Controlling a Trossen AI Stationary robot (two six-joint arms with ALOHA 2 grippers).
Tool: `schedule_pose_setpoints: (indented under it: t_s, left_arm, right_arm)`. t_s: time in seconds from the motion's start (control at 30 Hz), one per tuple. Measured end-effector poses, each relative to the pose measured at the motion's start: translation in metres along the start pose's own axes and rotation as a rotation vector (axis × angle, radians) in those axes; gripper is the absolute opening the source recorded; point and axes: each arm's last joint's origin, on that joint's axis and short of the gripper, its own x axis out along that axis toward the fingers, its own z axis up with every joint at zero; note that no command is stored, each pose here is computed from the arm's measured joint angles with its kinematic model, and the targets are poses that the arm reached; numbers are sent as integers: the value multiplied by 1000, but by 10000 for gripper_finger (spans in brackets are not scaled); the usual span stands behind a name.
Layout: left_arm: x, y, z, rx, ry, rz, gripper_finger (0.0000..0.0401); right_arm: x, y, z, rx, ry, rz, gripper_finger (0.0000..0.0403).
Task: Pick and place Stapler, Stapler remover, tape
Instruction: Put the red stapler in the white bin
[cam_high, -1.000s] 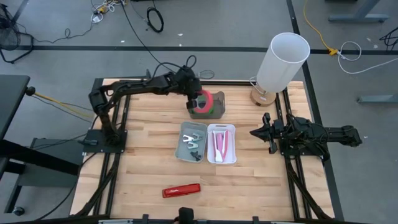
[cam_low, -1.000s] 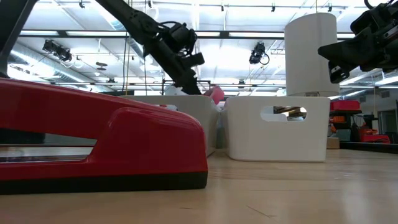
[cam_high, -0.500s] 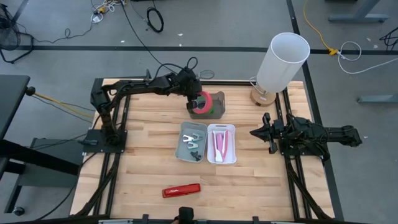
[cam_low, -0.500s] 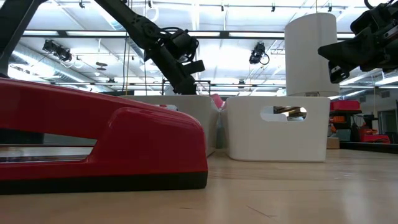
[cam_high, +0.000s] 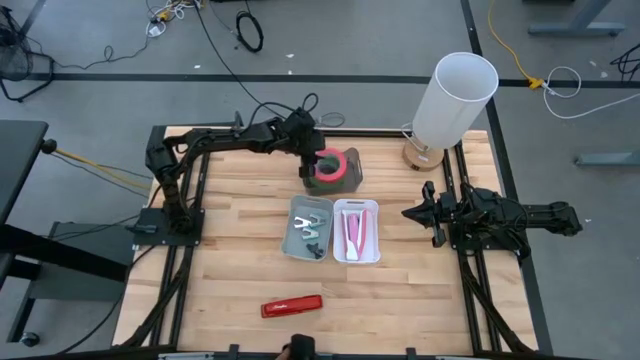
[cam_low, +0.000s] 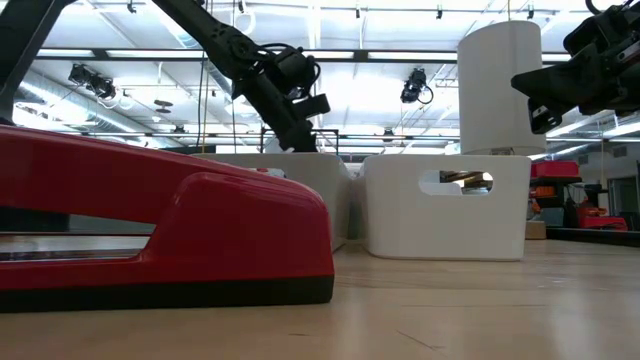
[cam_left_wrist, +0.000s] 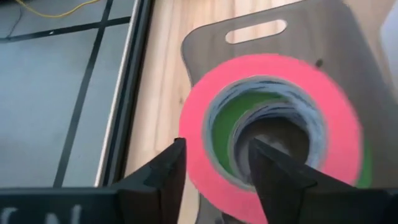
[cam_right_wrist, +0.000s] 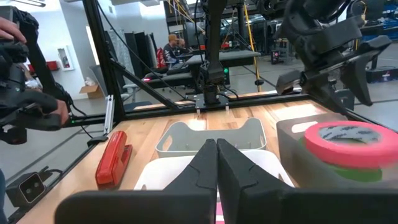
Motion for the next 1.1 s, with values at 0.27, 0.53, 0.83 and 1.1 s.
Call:
schedule_pose_setpoints:
  t_s: [0.27, 0.53, 0.83, 1.1]
  left_arm:
    - [-4, 2, 1, 0, 32, 66, 229]
    - [-35, 4, 13, -72, -21, 93, 229]
    - [-65, -23, 28, -34, -12, 23, 228]
    - [-80, -55, 40, 21, -2, -55, 227]
  right_arm:
    - [0, 0, 0, 0, 0, 0, 4]
    - [0, 0, 0, 0, 0, 0, 4]
    - [0, 0, 0, 0, 0, -1, 4]
    - [0, 0, 0, 0, 0, -1, 4]
